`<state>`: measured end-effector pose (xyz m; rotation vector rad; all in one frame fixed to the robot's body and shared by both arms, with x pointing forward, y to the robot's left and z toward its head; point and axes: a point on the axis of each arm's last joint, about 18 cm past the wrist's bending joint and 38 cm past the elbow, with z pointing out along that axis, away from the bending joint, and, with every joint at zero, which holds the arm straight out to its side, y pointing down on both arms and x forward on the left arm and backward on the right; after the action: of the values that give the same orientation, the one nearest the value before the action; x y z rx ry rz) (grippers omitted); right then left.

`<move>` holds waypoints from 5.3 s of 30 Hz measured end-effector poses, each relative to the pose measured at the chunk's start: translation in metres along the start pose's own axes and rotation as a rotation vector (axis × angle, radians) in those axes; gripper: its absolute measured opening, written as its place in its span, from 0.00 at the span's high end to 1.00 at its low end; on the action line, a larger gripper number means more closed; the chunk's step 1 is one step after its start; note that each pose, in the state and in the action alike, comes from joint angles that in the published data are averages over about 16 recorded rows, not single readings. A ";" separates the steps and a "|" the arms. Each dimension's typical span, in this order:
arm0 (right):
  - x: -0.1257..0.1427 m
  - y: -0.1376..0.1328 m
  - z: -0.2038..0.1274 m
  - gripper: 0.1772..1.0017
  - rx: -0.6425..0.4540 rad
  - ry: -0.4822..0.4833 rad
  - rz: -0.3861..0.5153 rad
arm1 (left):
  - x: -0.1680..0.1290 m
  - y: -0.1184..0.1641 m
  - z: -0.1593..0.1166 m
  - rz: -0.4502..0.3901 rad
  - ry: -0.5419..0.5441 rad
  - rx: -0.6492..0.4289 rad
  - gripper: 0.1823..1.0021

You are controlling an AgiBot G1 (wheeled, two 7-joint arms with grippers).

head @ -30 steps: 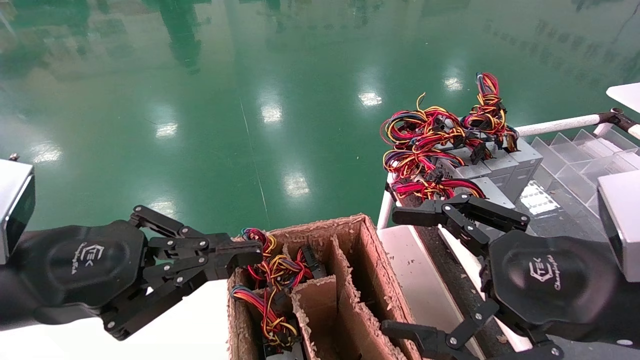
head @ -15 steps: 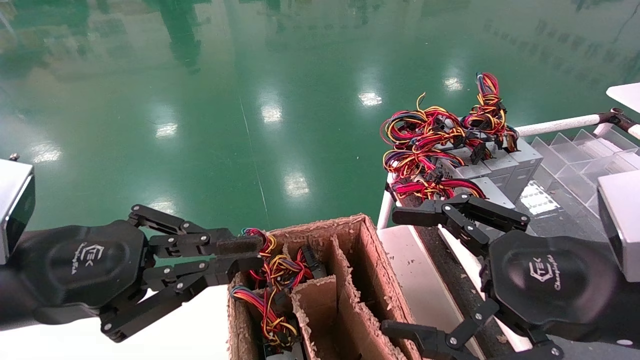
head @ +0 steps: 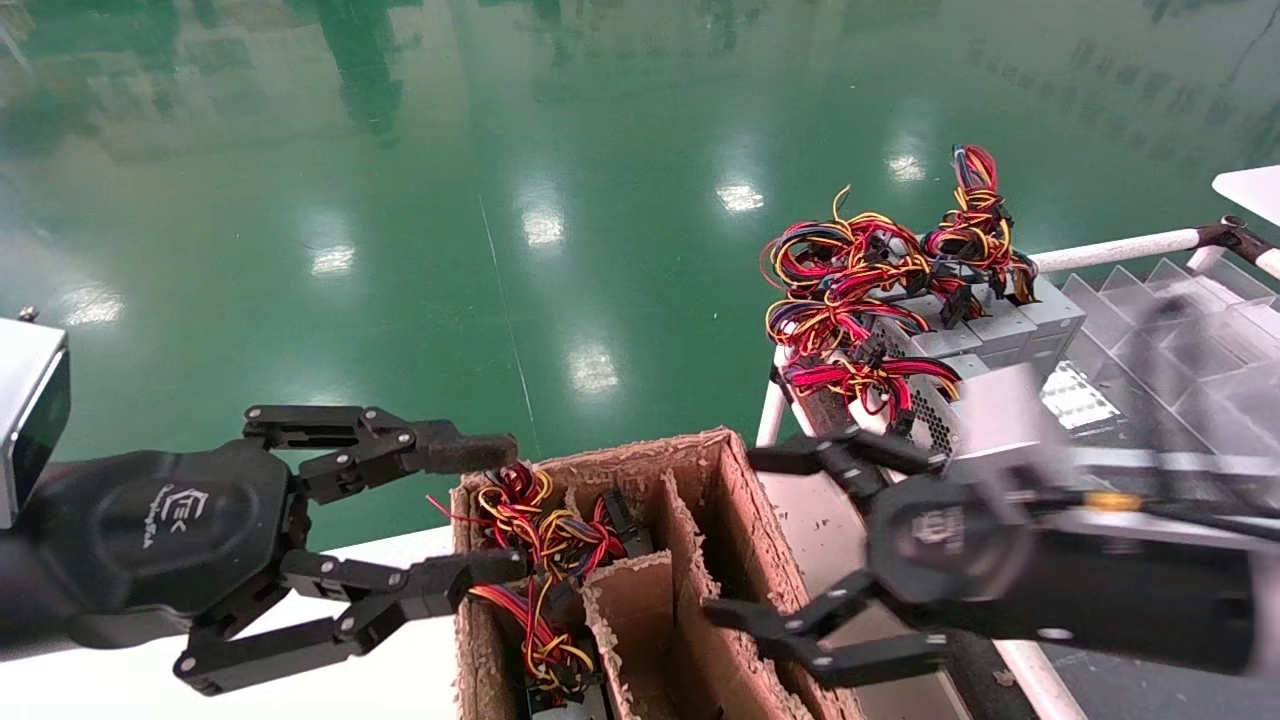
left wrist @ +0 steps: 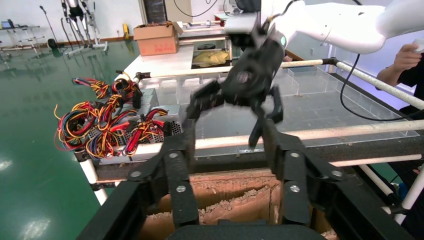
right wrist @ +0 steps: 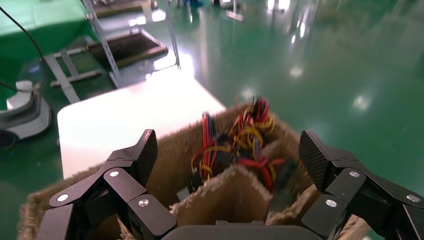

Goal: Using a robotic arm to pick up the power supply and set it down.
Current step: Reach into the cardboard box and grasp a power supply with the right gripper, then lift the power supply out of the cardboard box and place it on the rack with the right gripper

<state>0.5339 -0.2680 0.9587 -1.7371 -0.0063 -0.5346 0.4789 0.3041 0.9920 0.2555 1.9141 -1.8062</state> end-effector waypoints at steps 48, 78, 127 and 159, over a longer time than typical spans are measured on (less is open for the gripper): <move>-0.010 0.025 0.182 0.54 -0.333 -0.064 -0.130 | 0.000 0.000 0.000 0.000 0.000 0.000 0.00; -0.002 0.016 0.148 0.95 -0.187 -0.029 -0.059 | 0.000 0.000 0.000 0.000 0.000 0.000 0.00; 0.061 -0.066 -0.173 0.95 0.354 0.332 0.036 | 0.000 0.000 0.000 0.000 0.000 0.000 0.00; 0.104 0.003 -0.255 0.95 0.141 0.699 0.040 | 0.000 0.000 0.000 0.000 0.000 0.000 0.00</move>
<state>0.5390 -0.5344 1.0272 -1.3369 0.4726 -1.0593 0.4789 0.3041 0.9920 0.2555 1.9141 -1.8062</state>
